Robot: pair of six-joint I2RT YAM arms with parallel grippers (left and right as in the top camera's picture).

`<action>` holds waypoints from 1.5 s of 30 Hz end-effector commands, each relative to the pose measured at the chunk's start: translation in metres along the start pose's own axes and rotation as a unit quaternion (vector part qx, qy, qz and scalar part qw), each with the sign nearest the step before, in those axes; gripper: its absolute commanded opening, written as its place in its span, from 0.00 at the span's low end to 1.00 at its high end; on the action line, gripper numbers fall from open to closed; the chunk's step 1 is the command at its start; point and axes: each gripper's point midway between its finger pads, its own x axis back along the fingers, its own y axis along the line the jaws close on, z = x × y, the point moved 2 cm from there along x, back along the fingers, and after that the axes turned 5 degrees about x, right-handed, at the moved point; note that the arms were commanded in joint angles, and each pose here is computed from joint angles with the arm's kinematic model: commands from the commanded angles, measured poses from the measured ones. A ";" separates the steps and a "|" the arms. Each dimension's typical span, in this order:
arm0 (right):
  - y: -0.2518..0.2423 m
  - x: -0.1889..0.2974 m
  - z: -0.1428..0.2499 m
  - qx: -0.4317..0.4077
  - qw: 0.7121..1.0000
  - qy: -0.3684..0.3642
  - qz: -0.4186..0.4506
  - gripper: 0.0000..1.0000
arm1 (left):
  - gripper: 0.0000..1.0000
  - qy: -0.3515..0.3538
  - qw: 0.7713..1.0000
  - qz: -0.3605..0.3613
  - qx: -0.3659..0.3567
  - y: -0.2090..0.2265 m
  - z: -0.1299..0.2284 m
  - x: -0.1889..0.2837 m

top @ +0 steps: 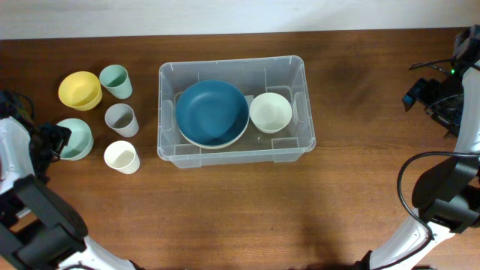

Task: Pack container
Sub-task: 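Move the left gripper to the light-green bowl and grasp its rim, then lift the light-green bowl and carry it over the bin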

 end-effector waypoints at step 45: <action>-0.003 -0.002 0.000 -0.005 1.000 0.000 0.009 0.99 | 0.01 -0.033 0.998 0.040 0.019 -0.028 -0.053 0.051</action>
